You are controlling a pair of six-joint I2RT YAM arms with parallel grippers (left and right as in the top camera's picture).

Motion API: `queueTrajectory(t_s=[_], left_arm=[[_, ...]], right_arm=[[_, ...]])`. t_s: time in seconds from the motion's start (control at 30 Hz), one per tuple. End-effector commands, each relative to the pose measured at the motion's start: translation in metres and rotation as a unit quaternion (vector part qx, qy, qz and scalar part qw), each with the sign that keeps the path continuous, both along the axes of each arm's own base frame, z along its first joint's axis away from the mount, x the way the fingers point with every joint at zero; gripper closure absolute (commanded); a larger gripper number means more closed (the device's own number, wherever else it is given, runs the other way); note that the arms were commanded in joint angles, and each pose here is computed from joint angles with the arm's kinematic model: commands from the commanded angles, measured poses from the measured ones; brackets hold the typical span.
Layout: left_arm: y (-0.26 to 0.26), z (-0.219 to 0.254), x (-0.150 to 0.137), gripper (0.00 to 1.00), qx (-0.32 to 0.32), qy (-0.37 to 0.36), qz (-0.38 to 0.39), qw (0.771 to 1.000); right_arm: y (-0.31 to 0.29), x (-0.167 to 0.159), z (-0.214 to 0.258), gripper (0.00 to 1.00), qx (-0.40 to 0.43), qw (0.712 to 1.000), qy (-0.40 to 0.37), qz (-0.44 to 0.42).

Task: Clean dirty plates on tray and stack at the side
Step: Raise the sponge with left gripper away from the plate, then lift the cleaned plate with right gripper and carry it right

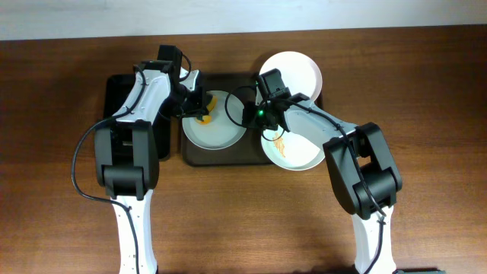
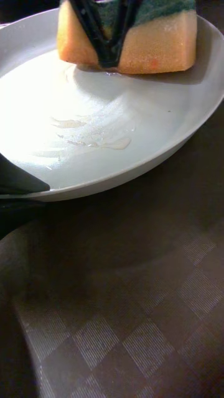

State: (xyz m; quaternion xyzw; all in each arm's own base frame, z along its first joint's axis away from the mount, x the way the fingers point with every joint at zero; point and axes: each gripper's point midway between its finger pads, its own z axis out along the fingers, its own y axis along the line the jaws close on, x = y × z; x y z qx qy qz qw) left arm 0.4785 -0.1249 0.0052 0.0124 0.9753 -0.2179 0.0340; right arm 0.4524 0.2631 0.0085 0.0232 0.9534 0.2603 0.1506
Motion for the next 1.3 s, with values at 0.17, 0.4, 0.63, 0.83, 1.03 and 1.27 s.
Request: queueTrajectory(t_s=[0.17,0.4,0.63,0.83,1.03,1.27], left_arm=[[0.018,0.032,0.003,0.99,0.021,0.036,0.007,0.999],[0.024,0.110,0.004,0.99,0.017,-0.003,-0.029,0.999],[0.042,0.128,0.008,0.99,0.019,-0.019,-0.019,0.999],[0.043,0.125,0.015,0.99,0.022,-0.033,-0.017,0.999],[0.044,0.125,0.018,0.99,0.022,-0.037,-0.017,0.999],[0.043,0.125,0.018,0.99,0.022,-0.037,-0.017,0.999]], right_arm=[[0.006,-0.002,-0.003,0.96,0.003,1.000,0.001,0.006],[0.006,-0.001,0.000,0.96,0.003,1.000,-0.004,0.008],[-0.006,0.008,0.050,0.96,-0.033,0.997,-0.072,0.011],[-0.033,-0.004,0.098,0.96,-0.157,0.978,-0.134,0.002],[-0.048,-0.022,0.116,0.96,-0.298,0.938,-0.176,-0.014],[-0.051,-0.035,0.133,0.96,-0.406,0.884,-0.227,-0.033]])
